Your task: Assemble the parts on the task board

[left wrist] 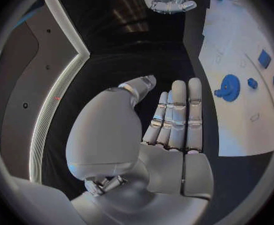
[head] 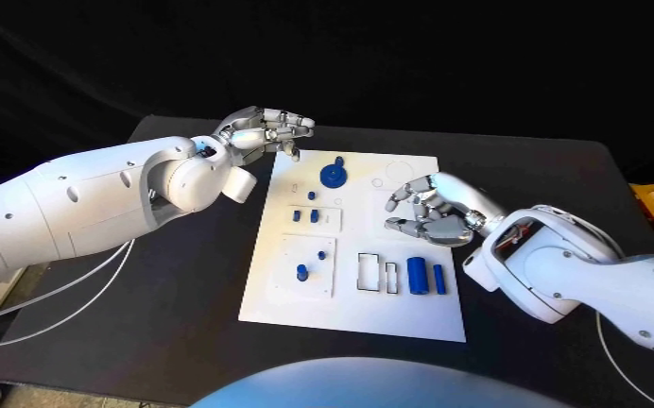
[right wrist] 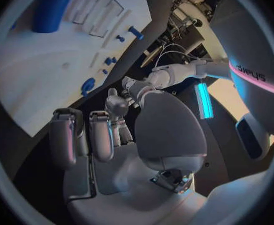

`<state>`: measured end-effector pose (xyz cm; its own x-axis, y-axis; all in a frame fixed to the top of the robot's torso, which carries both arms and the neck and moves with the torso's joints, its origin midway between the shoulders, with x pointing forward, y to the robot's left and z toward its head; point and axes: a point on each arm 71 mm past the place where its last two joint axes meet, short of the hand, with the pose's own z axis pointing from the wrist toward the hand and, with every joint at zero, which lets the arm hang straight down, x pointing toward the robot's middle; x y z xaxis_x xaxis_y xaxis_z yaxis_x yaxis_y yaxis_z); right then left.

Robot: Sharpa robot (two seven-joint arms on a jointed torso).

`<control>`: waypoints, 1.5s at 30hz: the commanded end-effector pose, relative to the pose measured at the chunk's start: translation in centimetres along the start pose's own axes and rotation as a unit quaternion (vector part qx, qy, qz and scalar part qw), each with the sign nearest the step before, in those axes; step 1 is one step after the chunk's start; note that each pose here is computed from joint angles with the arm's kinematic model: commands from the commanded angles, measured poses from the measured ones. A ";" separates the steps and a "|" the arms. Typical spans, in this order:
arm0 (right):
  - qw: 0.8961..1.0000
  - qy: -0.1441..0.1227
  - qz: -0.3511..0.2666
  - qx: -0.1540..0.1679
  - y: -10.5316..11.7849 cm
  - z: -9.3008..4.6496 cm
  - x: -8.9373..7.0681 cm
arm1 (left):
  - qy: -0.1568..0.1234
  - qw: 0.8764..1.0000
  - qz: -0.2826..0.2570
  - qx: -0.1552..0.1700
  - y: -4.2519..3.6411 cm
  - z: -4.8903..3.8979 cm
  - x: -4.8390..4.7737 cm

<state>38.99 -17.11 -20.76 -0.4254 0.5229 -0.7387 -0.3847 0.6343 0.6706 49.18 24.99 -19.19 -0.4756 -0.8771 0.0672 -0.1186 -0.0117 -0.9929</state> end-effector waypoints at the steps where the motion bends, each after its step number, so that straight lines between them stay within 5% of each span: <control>1: 0.994 0.045 0.071 0.072 -1.8 -1.5 -0.1 | 0.020 1.000 -0.006 0.011 -0.21 -0.06 0.45; 7: 0.989 0.038 0.045 0.136 -3.9 -5.1 -1.4 | 0.022 1.000 -0.006 0.012 -0.16 -0.12 0.52; 14: 0.985 0.030 -0.010 0.171 -4.9 -7.0 -1.3 | 0.022 1.000 -0.005 0.013 -0.15 -0.10 0.66; 30: 0.979 0.060 -0.055 0.186 -4.6 -5.8 2.6 | 0.028 1.000 -0.006 0.009 -0.13 -0.19 0.90; 45: 0.976 0.086 -0.072 0.187 -4.5 -5.0 4.0 | 0.026 1.000 -0.002 0.002 -0.04 -0.30 0.74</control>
<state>35.03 -20.71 -26.15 -0.5207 0.3777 -0.7656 -0.1246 0.8535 0.5059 48.67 24.73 -19.14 -0.5023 -0.8614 0.0750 -0.1182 -0.0175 -0.9928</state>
